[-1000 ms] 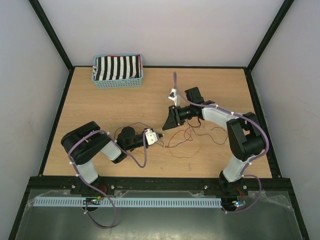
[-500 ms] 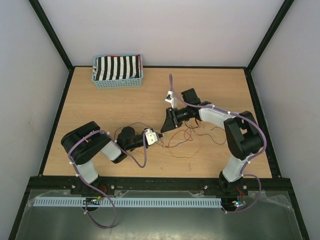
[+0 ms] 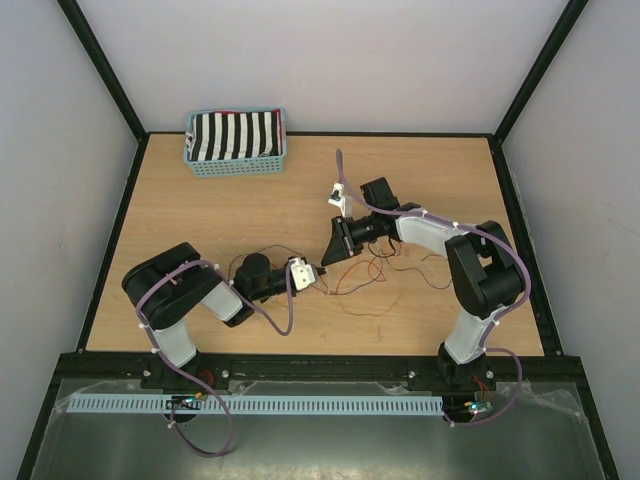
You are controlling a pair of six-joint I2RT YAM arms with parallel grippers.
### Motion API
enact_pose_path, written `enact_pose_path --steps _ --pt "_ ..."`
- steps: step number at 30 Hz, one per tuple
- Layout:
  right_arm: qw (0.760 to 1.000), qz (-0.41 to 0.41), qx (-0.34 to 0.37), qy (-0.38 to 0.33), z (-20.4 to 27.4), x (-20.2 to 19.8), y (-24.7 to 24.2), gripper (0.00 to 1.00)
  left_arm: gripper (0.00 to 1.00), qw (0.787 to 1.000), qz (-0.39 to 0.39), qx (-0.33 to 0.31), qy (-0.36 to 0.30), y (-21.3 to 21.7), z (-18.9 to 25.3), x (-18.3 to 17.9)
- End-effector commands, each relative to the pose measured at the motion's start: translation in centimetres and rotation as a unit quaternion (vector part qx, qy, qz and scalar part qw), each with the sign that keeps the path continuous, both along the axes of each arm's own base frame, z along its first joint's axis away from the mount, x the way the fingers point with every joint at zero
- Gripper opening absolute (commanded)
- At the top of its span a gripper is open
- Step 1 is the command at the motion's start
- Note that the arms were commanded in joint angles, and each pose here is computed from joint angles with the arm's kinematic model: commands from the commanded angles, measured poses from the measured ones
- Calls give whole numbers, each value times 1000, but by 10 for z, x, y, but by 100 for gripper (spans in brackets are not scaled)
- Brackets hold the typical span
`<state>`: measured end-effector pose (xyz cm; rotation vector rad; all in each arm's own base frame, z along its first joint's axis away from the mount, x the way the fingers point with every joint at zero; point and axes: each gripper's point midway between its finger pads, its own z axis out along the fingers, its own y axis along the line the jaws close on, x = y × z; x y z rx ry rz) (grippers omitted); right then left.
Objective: Zip-tie the wires
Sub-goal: Tie the cable at the center of the board.
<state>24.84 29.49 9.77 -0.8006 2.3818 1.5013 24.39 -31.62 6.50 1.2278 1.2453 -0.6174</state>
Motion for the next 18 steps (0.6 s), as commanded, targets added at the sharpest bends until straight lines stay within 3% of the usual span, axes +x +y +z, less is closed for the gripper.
enact_pose_path --steps 1,6,11,18 --pt "1000 9 8 -1 5 -1 3 26 0 1000 -7 -13 -10 -5 9 1" --pt "1000 11 9 3 4 -4 2 18 0 1000 -6 -14 -8 -6 9 1" --pt "1000 10 10 2 6 -1 4 1 0 1000 -6 -15 -8 -6 9 1" --pt "999 -13 6 -30 21 24 11 0 0 1000 -14 -17 -8 -7 11 -2"
